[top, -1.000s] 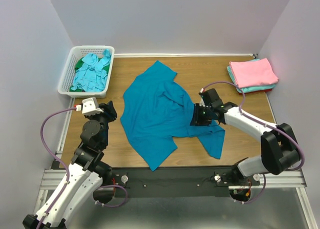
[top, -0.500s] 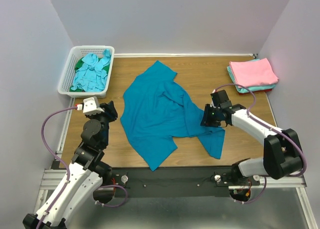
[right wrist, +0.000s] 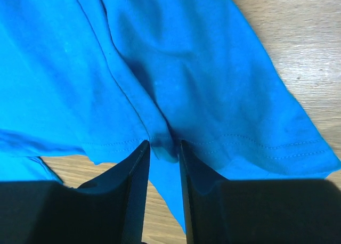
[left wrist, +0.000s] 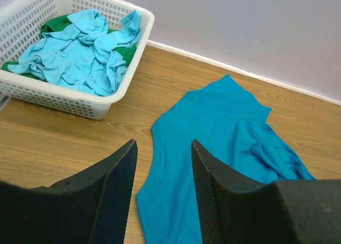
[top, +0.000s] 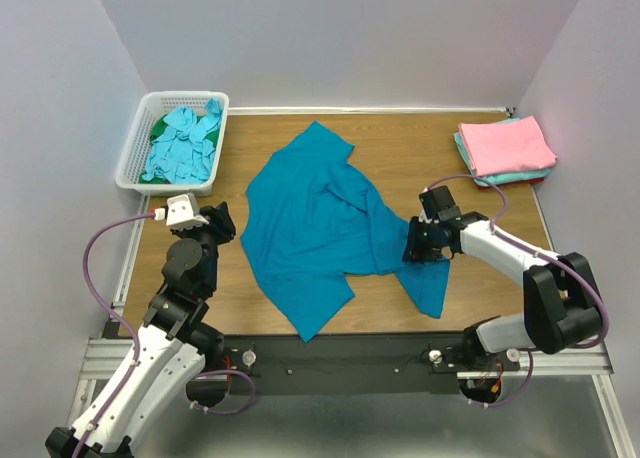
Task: Fold and stack the t-shirts
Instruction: Flatten the tshirt out
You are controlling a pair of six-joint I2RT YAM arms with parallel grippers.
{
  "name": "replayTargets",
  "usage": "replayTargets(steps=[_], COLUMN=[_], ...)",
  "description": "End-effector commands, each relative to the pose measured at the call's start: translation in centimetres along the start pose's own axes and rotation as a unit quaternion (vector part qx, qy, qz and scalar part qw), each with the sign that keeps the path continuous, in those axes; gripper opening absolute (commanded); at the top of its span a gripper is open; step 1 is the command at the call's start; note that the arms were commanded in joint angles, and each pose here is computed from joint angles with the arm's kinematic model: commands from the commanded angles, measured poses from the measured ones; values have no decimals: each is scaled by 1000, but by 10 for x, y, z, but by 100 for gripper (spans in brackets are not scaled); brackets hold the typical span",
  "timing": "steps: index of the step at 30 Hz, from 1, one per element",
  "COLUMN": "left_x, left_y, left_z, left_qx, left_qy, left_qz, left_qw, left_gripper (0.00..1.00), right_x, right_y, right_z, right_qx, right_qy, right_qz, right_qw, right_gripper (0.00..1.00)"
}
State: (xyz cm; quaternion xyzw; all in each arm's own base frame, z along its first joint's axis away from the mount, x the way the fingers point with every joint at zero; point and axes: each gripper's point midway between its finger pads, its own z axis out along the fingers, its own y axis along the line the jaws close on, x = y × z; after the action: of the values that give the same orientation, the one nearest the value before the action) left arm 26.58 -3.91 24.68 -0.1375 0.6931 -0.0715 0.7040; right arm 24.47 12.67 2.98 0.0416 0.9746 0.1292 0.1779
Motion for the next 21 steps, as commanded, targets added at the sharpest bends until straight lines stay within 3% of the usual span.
replayTargets(steps=[1, 7, 9, 10, 14, 21], left_x=[-7, -7, -6, -6, -6, -1], left_y=[-3, -3, -3, -3, -3, -6], left_z=[1, 0, 1, 1, 1, 3], left_qx=[6, 6, 6, 7, 7, 13], left_qy=[-8, -8, -7, -7, -7, 3], left_qz=[-1, -2, -1, -1, -2, 2], left_qw=[1000, 1000, 1000, 1000, 1000, 1000], left_gripper=[53, 53, 53, 53, 53, 53], right_x=[13, 13, 10, 9, -15, -114], right_y=[-3, 2, 3, 3, 4, -17], right_z=[3, 4, 3, 2, -13, -67], right_qx=[-3, -14, -14, -13, 3, 142], right_qy=[28, 36, 33, 30, -7, -139], right_qz=[-5, -8, -10, -10, -21, -65], right_qw=[1000, 999, 999, 999, 1000, 978], right_gripper=[34, 24, 12, 1, 1, 1])
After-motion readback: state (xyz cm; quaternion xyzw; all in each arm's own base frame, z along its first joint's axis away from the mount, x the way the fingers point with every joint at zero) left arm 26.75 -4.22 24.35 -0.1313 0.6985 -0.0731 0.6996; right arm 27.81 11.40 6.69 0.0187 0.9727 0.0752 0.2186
